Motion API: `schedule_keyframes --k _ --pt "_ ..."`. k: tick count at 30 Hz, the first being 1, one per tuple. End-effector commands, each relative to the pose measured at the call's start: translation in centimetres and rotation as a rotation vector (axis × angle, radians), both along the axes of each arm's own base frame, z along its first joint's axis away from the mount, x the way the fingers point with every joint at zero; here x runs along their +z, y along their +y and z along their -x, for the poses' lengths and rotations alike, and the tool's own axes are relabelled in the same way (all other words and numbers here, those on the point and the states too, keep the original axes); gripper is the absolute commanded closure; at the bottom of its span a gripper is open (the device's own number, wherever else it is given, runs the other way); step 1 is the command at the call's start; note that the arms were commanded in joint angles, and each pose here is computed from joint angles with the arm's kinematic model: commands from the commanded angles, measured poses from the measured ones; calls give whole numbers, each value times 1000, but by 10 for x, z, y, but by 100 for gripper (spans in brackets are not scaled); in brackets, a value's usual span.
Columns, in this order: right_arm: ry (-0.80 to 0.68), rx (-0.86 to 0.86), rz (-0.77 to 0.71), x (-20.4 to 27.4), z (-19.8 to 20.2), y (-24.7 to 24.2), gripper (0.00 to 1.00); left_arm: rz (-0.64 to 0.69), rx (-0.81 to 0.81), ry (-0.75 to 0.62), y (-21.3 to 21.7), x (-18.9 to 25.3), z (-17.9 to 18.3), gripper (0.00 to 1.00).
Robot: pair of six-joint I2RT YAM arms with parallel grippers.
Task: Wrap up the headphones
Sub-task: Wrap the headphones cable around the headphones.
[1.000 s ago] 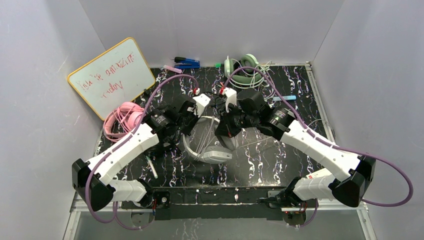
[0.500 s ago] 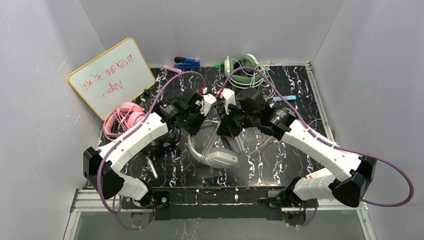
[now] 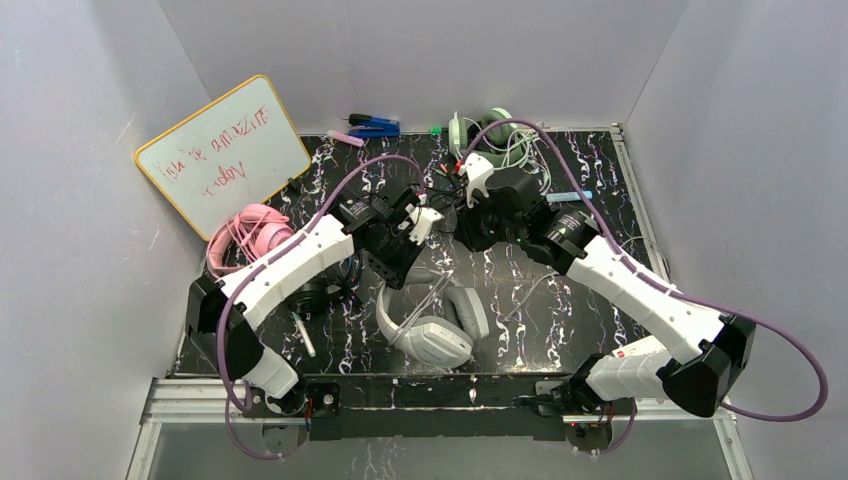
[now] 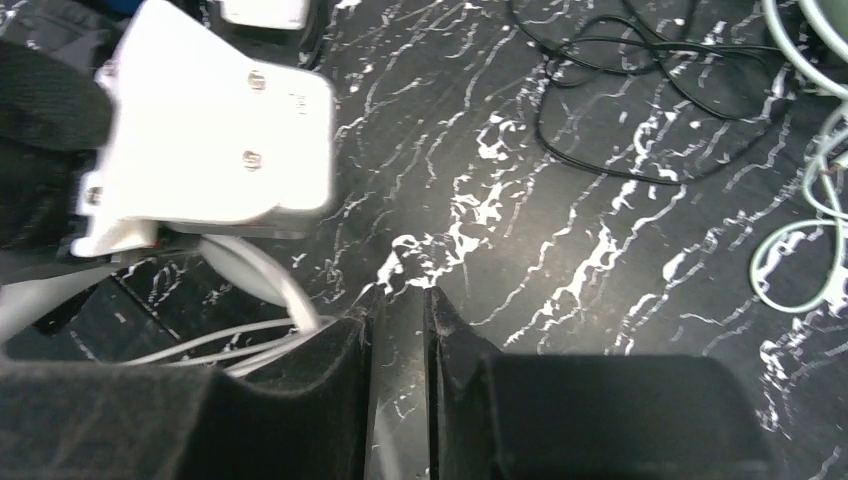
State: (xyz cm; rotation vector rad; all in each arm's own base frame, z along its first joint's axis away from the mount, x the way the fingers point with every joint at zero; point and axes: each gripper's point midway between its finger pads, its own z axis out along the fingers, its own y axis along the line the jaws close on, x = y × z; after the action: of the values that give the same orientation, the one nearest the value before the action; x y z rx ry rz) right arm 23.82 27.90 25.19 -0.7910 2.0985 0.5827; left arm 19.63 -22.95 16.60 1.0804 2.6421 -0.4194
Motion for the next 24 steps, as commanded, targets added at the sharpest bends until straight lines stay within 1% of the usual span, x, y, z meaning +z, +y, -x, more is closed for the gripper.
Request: schedule_keyframes --k 1,5,10,12,16,18,20,22,24 --pt "-87 -89 -20 19 -13 -18 69 75 0 76 -5 26 21 100" --pt "-81 -116 -24 18 -13 -29 67 131 -11 112 -14 32 28 100" --pt "-49 -209 -44 13 -16 -51 64 189 -18 112 -20 42 32 100" --pt "-13 -266 -53 6 -19 -64 61 199 -11 105 -20 45 32 100" --pt "100 -363 -46 -20 -24 -91 61 185 3 101 -14 47 34 100" --pt "123 -368 -78 -24 -22 -95 61 173 14 93 -8 48 35 100" --pt "137 -325 -138 -24 -13 -89 59 174 47 82 -5 51 33 100" --pt "131 -322 -180 -24 -6 -90 57 198 98 88 -6 55 30 100" --pt "128 -335 -202 -26 -1 -93 56 229 116 100 -10 60 29 100"
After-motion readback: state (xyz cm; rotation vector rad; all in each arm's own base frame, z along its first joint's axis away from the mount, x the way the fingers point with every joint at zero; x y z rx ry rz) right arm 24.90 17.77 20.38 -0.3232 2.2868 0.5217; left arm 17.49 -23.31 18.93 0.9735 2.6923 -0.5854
